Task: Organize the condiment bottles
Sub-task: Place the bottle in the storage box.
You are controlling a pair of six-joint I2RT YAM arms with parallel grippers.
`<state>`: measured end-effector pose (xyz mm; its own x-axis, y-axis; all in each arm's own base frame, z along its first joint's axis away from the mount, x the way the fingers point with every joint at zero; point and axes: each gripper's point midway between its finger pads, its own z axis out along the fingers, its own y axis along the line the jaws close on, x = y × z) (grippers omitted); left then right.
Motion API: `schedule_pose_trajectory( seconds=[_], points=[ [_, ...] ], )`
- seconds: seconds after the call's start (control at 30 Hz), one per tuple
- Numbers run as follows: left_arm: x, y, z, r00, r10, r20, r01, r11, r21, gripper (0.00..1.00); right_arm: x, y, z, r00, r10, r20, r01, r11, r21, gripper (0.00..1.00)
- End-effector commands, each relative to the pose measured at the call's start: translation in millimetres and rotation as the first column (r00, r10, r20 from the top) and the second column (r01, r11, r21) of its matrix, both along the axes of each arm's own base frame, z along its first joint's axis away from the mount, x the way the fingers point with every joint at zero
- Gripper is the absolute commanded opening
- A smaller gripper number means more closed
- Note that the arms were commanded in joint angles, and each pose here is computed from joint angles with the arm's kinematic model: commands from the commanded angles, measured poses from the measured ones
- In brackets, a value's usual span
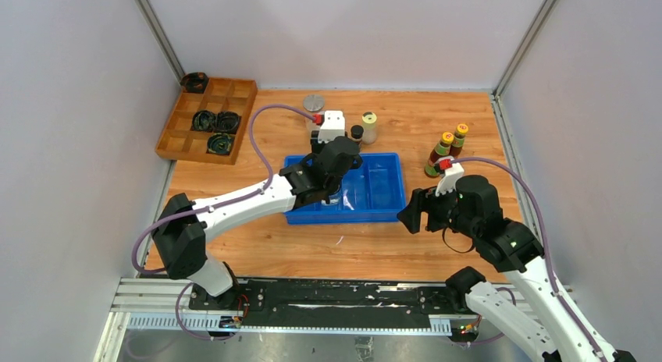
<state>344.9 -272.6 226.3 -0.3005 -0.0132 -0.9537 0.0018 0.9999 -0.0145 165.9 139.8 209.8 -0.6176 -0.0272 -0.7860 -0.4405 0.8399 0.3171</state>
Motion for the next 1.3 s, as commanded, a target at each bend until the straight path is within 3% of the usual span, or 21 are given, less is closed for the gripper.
schedule_pose_trajectory(
  seconds=[0.0,0.13,0.27,0.4,0.8,1.03,1.17,1.2,1.23,1.27],
  points=[
    [8.5,-8.3,11.2,1.000,0.014,0.025,-0.012,0.996,-0.092,0.31,-1.1,1.9,-3.9,1.000,0.013,-0.002,-0.013,1.000,-0.007,0.83],
    [8.0,-10.1,6.3,1.000,0.013,0.009,-0.012,0.995,-0.095,0.33,-0.4,2.2,-6.3,1.000,0.012,-0.008,-0.012,1.000,-0.011,0.83],
    [3.8,-9.3,6.0,1.000,0.005,-0.006,-0.005,0.994,-0.113,0.48,1.0,2.3,-7.1,1.000,0.011,-0.007,-0.011,1.000,-0.014,0.83],
    [-0.8,-5.3,8.2,1.000,0.002,-0.016,-0.004,0.993,-0.121,0.57,2.3,4.9,-9.9,1.000,0.017,-0.013,-0.017,1.000,-0.010,0.83],
    [-16.8,8.4,36.2,1.000,-0.007,-0.002,0.007,0.991,-0.135,0.64,3.0,9.1,-14.2,0.999,0.025,-0.023,-0.025,1.000,0.004,0.83],
    [-49.8,17.2,88.8,0.995,-0.096,0.037,0.101,0.982,-0.162,0.66,7.6,9.7,-26.4,0.999,0.005,-0.051,-0.006,1.000,-0.009,0.83],
    [-73.1,50.2,102.6,0.995,-0.076,0.064,0.086,0.983,-0.164,0.68,23.4,-2.0,-23.1,0.995,-0.090,-0.034,0.088,0.994,-0.062,0.83],
    [-77.3,61.0,99.7,0.996,-0.059,0.063,0.068,0.984,-0.162,0.74,29.7,-9.3,-20.8,0.991,-0.134,-0.025,0.131,0.987,-0.096,0.83],
    [-81.6,70.2,96.6,0.997,-0.048,0.061,0.057,0.985,-0.162,0.94,38.1,-19.3,-16.4,0.982,-0.191,-0.001,0.189,0.973,-0.135,0.83],
    [-86.6,79.5,88.5,0.998,-0.039,0.051,0.047,0.986,-0.159,1.00,44.9,-26.3,-11.9,0.973,-0.229,0.016,0.228,0.959,-0.167,0.84]
  ],
)
